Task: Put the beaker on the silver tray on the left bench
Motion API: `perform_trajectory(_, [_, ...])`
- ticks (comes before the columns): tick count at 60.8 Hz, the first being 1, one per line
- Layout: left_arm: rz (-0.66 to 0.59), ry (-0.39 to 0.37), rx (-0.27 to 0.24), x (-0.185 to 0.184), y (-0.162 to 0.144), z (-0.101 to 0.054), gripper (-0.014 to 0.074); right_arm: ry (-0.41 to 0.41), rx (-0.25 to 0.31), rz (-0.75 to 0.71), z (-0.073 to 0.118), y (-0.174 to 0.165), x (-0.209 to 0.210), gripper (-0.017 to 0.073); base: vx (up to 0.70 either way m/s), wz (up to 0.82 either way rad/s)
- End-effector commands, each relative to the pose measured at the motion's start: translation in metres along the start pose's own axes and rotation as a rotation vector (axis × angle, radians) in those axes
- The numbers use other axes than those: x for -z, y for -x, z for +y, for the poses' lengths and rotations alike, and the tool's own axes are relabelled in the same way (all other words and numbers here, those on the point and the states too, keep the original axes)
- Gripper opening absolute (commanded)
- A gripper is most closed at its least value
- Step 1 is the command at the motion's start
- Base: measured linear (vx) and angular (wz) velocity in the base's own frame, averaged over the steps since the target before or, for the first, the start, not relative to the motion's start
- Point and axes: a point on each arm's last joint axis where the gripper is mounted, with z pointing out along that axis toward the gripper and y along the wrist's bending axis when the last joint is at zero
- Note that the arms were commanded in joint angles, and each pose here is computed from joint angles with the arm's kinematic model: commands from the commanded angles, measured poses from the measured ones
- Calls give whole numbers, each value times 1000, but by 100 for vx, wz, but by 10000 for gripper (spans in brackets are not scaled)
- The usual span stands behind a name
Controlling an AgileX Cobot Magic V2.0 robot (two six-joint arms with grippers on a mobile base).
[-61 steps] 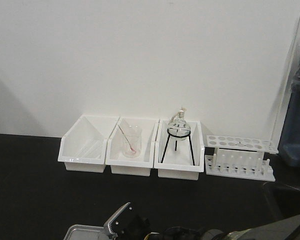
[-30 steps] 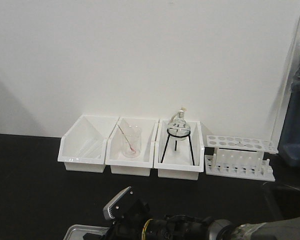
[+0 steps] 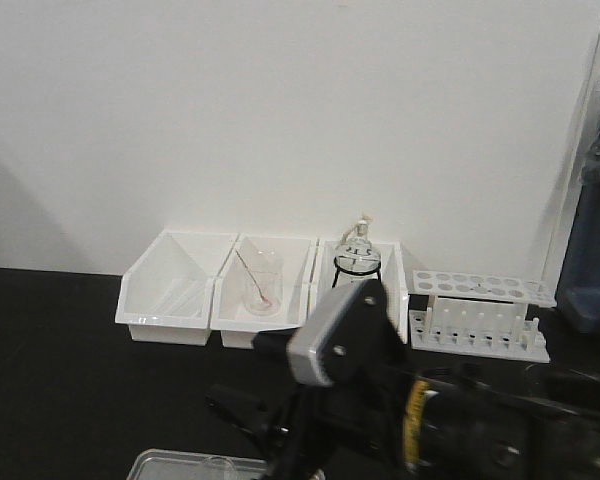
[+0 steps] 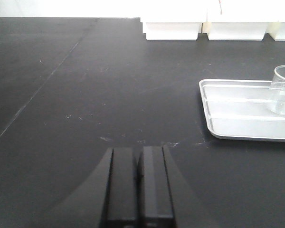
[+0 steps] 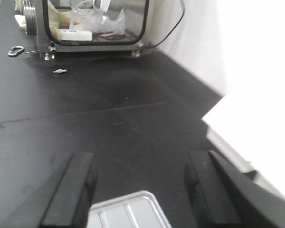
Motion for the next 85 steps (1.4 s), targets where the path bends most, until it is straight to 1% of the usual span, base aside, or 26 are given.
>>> perform_trajectory(1, [-65,-4,7,-2,1,0,1,-51,8,-95,10,28,47,419,0,0])
perform_trajectory(4, [-65,-4,7,-2,1,0,1,-93,-6,-98,15,29,70,409,0,0])
perform_trajectory(8, [-65,-4,7,-2,1,0,1,-148,-9,-123,23,31,101,399,0,0])
perform_trajectory(14, [-65,-4,7,-2,1,0,1,-236,6,-144,32,28,140,388,0,0])
perform_trajectory(21, [-65,-4,7,-2,1,0,1,-298,10,-176,41,19,173,386,0,0])
perform_trajectory(24, [-65,-4,7,-2,1,0,1,-310,-1,-191,45,14,183,386,0,0])
perform_trajectory(32, [-65,-4,7,-2,1,0,1,-316,-15,-204,53,-2,196,386,0,0])
perform_trajectory(39, [-65,-4,7,-2,1,0,1,-317,-12,-211,57,-12,203,386,0,0])
perform_trajectory(57, [-65,-4,7,-2,1,0,1,-317,-10,-210,59,-16,204,384,0,0])
perform_trajectory(63, [-65,-4,7,-2,1,0,1,-338,-15,-197,57,-17,205,360,0,0])
perform_trajectory(67, [-65,-4,7,-2,1,0,1,-363,-16,-198,56,-17,209,326,0,0])
perform_trajectory(70, [-65,-4,7,-2,1,0,1,-403,-35,-220,55,-16,217,289,0,0])
perform_trajectory(74, [-65,-4,7,-2,1,0,1,-477,-83,-274,54,-14,231,230,0,0])
perform_trajectory(78, [-65,-4,7,-2,1,0,1,-571,-135,-336,54,-13,248,163,0,0])
perform_trajectory(79, [-65,-4,7,-2,1,0,1,-592,-134,-343,54,-13,251,150,0,0])
perform_trajectory(80, [-65,-4,7,-2,1,0,1,-619,-159,-362,54,-14,256,130,0,0])
perform_trajectory(81, [-65,-4,7,-2,1,0,1,-642,-155,-366,55,-14,259,115,0,0])
perform_trajectory(82, [-65,-4,7,-2,1,0,1,-668,-181,-374,55,-15,262,102,0,0])
perform_trajectory(83, [-65,-4,7,-2,1,0,1,-691,-167,-377,56,-15,266,81,0,0])
perform_trajectory(84, [-65,-4,7,-2,1,0,1,-718,-188,-378,56,-17,269,67,0,0])
perform_trajectory(85, [-65,-4,7,-2,1,0,1,-742,-165,-372,57,-17,272,47,0,0])
